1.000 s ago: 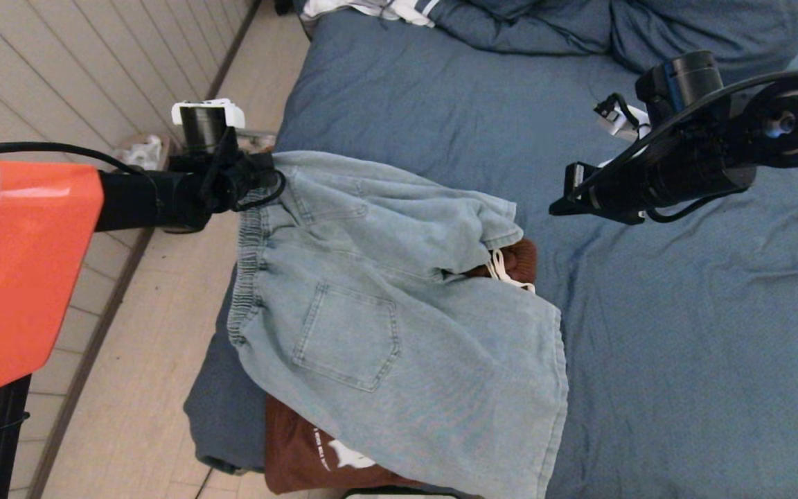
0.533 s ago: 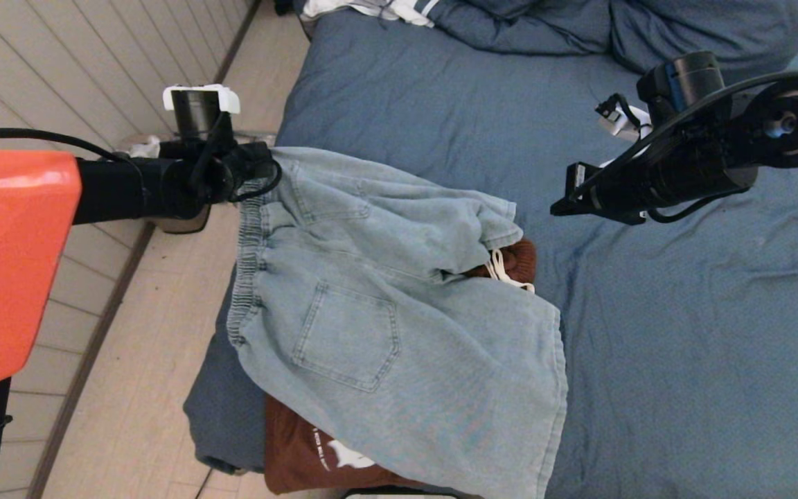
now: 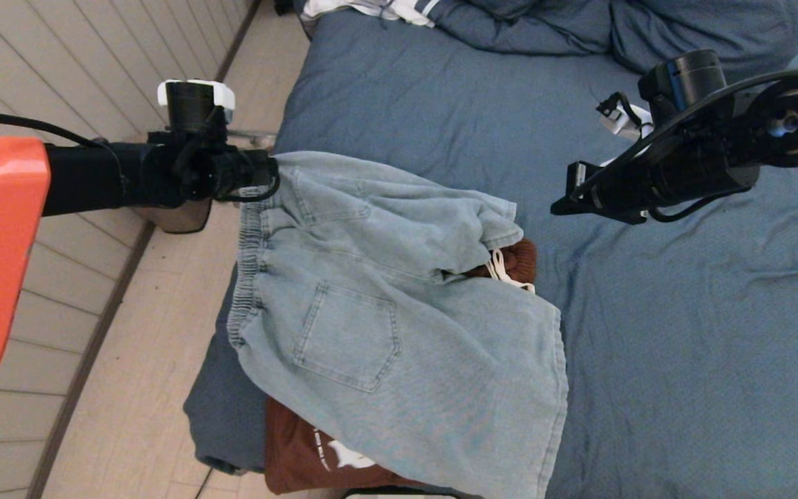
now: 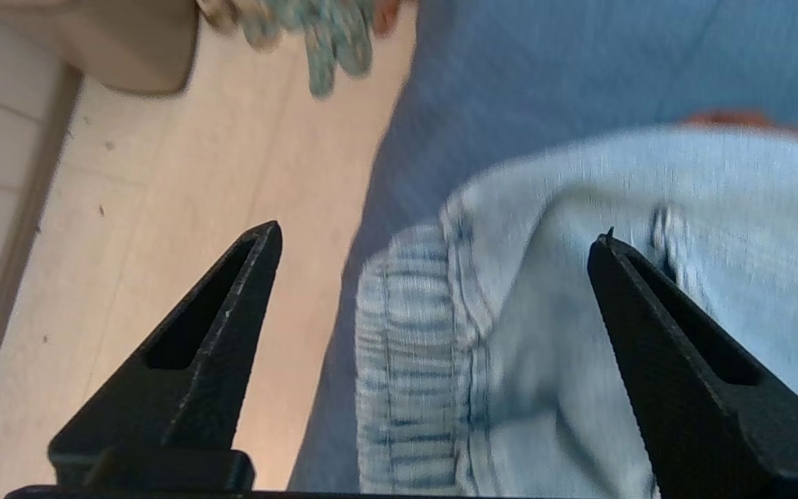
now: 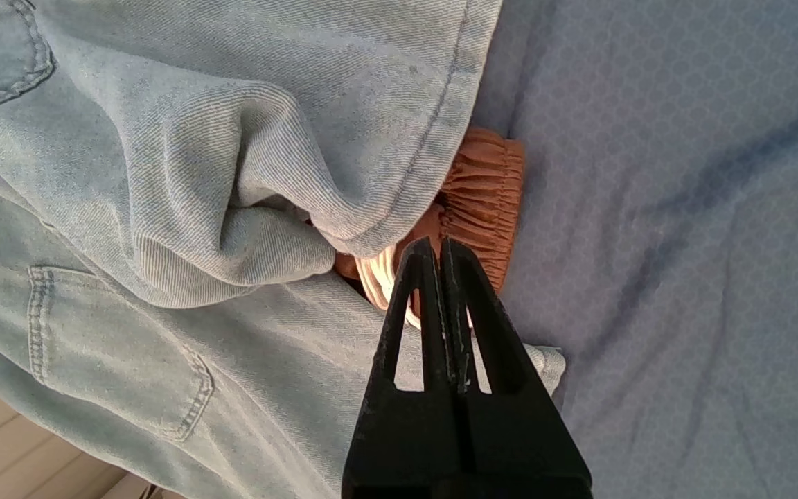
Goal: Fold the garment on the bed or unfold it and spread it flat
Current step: Unford the blue shorts
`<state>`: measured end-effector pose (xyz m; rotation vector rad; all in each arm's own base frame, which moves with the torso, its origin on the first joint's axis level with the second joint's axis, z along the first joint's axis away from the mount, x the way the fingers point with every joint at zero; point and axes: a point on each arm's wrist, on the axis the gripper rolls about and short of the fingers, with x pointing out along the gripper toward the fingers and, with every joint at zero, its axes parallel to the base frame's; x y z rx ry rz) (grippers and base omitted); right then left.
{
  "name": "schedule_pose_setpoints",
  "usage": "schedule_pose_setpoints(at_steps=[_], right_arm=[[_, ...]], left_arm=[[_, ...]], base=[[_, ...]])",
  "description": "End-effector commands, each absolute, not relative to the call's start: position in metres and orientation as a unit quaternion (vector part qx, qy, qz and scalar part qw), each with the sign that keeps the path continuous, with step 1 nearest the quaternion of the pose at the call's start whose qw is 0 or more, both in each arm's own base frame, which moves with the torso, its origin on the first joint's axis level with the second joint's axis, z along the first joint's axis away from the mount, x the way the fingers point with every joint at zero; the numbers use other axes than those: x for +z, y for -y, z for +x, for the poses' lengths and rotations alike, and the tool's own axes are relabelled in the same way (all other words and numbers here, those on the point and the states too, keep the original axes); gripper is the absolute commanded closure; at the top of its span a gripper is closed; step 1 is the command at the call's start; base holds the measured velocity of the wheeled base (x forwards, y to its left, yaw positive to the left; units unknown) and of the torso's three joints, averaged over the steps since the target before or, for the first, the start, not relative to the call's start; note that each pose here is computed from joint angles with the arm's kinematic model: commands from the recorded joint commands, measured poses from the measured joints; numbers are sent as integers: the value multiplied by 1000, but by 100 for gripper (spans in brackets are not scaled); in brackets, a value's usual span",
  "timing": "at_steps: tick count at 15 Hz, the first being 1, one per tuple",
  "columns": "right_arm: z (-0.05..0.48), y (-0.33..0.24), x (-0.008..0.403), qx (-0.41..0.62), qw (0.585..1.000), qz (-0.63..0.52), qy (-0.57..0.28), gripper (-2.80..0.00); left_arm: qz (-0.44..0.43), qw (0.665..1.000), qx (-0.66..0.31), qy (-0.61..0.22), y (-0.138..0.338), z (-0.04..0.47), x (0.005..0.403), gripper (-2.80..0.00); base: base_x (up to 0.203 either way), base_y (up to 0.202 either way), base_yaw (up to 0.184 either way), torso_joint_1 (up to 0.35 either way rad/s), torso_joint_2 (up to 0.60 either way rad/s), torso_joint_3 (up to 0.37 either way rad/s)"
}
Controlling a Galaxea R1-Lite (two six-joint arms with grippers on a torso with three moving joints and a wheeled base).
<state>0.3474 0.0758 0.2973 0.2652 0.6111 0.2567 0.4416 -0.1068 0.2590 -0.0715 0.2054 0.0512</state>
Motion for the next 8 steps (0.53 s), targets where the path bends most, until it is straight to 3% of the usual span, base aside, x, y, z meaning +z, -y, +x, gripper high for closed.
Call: schedule_pose_setpoints(at_steps=[1, 2, 3, 6, 8], right_arm=[[347, -76, 297, 126, 936, 131, -302, 0], [347, -76, 296, 125, 936, 131, -302, 0], [347, -77, 295, 126, 935, 130, -303, 0], [349, -79, 291, 129, 933, 128, -311, 0], [357, -85, 278, 130, 927, 125, -329, 0]], left_arm=[[-38, 993, 10, -110, 106, 437, 264, -280], [-43, 993, -1, -110, 106, 435, 266, -280], [-47, 993, -8, -108, 105, 431, 272, 0], [-90, 982, -80, -146, 102, 402, 295, 0], [-122, 959, -127, -220, 101, 380, 293, 0]], base=[[0, 0, 0, 0, 0, 0], [0, 0, 0, 0, 0, 0], [0, 0, 0, 0, 0, 0], [0, 0, 0, 0, 0, 0], [0, 0, 0, 0, 0, 0]])
